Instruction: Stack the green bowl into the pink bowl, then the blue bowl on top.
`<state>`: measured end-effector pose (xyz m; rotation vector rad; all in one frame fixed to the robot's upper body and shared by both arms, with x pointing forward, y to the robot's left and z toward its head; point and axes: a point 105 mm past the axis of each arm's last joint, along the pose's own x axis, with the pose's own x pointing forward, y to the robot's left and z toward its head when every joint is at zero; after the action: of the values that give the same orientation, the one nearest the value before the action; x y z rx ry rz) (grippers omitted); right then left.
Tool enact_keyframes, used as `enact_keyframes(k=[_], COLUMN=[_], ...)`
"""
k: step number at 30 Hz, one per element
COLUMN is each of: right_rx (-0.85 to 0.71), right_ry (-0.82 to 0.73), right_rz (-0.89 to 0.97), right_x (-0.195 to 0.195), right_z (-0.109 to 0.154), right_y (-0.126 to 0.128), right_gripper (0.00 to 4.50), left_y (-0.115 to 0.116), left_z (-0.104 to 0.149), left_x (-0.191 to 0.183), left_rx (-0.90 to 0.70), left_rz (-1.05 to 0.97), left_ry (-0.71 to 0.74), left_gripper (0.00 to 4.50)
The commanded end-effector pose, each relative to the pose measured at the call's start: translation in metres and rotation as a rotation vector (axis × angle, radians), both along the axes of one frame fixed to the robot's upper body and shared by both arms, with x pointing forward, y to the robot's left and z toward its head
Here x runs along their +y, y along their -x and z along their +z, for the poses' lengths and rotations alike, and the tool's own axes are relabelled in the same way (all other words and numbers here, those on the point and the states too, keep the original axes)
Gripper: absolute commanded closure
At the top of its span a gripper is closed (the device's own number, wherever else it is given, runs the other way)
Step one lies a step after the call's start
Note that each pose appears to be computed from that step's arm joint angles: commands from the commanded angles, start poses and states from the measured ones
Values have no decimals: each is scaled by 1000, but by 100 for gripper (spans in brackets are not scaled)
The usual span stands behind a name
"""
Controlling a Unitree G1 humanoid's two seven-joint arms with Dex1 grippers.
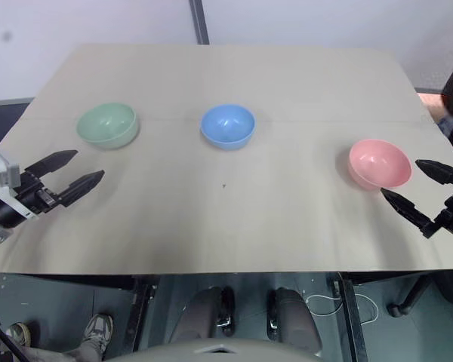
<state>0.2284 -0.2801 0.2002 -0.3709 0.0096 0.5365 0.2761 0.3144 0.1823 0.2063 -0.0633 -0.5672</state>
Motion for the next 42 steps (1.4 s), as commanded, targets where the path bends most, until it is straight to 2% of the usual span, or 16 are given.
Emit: enact_keyframes(k=[1,9,12,16,20,23,28,31,35,39,42], right_rx=[-46,-8,27,151,244,275,256,234,153,58,22], right_ry=[14,11,128,208,252,284,315,336,358,282,265], right_rz=[12,6,-80,-134,-162,-193,-207,-202,-131,160,376], right_x=[7,21,20,21,17,9,2,2,21,96,162], right_z=[12,0,-13,-48,-72,-80,-73,-70,-58,-38,-37], right_y=[-3,-23,-37,-72,-92,-105,-111,-111,-112,-96,-75], right_gripper=[0,0,0,0,0,86,329,449,449,449,449], left_y=[-2,3,9,11,12,23,33,33,29,19,14], left_z=[16,24,25,30,37,37,42,42,42,35,26], left_x=[-2,-36,-51,-77,-87,-94,-96,-97,-95,-77,-59], left_rx=[-52,-71,-70,-86,-107,-99,-87,-86,-97,-91,-75], left_rz=[-13,-202,-305,-428,-484,-575,-640,-642,-613,-520,-442], left_ry=[3,25,40,43,45,31,57,60,90,128,139], left_gripper=[5,5,5,5,5,0,0,0,0,0,0])
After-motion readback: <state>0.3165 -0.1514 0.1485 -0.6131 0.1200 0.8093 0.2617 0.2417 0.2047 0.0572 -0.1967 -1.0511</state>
